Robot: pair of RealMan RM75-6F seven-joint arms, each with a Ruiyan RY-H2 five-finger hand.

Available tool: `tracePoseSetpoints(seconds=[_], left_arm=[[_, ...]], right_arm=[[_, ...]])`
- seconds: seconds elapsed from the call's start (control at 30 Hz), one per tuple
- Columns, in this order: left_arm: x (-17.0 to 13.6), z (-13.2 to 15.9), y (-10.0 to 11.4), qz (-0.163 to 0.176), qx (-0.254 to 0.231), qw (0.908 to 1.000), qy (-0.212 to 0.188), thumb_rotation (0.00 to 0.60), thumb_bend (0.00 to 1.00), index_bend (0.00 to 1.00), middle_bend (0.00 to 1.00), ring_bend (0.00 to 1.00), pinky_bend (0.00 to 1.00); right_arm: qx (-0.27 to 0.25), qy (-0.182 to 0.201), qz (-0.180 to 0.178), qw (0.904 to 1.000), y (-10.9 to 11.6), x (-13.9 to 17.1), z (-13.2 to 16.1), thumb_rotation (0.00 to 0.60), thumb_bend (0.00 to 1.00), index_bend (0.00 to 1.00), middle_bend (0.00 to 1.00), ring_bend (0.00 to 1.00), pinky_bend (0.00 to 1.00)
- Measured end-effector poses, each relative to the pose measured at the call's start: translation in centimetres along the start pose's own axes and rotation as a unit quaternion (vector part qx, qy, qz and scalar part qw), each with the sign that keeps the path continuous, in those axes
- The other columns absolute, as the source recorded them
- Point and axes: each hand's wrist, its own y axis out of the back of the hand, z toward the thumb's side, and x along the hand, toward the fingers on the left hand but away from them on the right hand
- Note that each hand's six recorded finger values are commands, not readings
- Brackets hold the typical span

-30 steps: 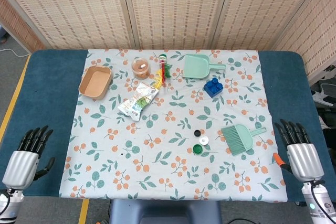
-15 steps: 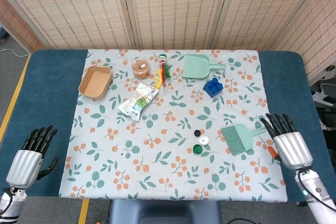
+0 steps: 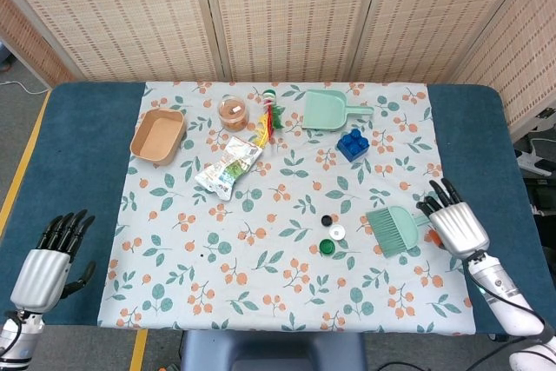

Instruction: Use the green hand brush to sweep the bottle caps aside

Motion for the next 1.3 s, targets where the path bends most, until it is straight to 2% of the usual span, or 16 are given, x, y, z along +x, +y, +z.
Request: tracePoseSetpoints(seconds=[0.23,0.33,0.63,0.9,1.3], left_arm=[[0.1,0.0,-0.1,-0.005,0.0,1.0,0.003,0.593,0.38,0.0,0.0,0.0,0.07],[0.1,0.0,-0.2,-0.007,0.002,1.0,0.003,0.59,0.38,0.0,0.0,0.0,0.07],[0.0,-0.1,0.0,-0.005,0.003,1.0,0.007,0.592,0.38,0.0,0.0,0.0,0.07],[-0.1,-0.3,-0.1,-0.01,0.004,0.9999,0.01,0.589,0.38,0.0,0.0,0.0,0.07],[0.0,-0.4,-0.4,-0.018,0.016,0.9996,0.014,0.599,0.38,0.0,0.0,0.0,0.07]], right_arm=[[-0.014,-0.012,0.02,0.9996,-2.9,-2.1,-1.0,0.6,0.2,0.34,0.29,0.0,0.0],[0.001,-0.009,0.021,0.9998,-3.4,-2.8,-1.0,0.6,0.2,0.39,0.3,0.0,0.0],[0.033,-0.015,0.026,0.999,-4.7,-4.2,-0.7,0.6,0.2,0.41,0.31,0.02,0.0],[0.039,-0.034,0.04,0.9979,-6.2,-4.3,-1.6,0.6,0.2,0.41,0.32,0.02,0.0],[0.033,-0.039,0.045,0.9977,-7.5,-4.6,-1.1,0.6,0.25,0.43,0.33,0.06,0.0]])
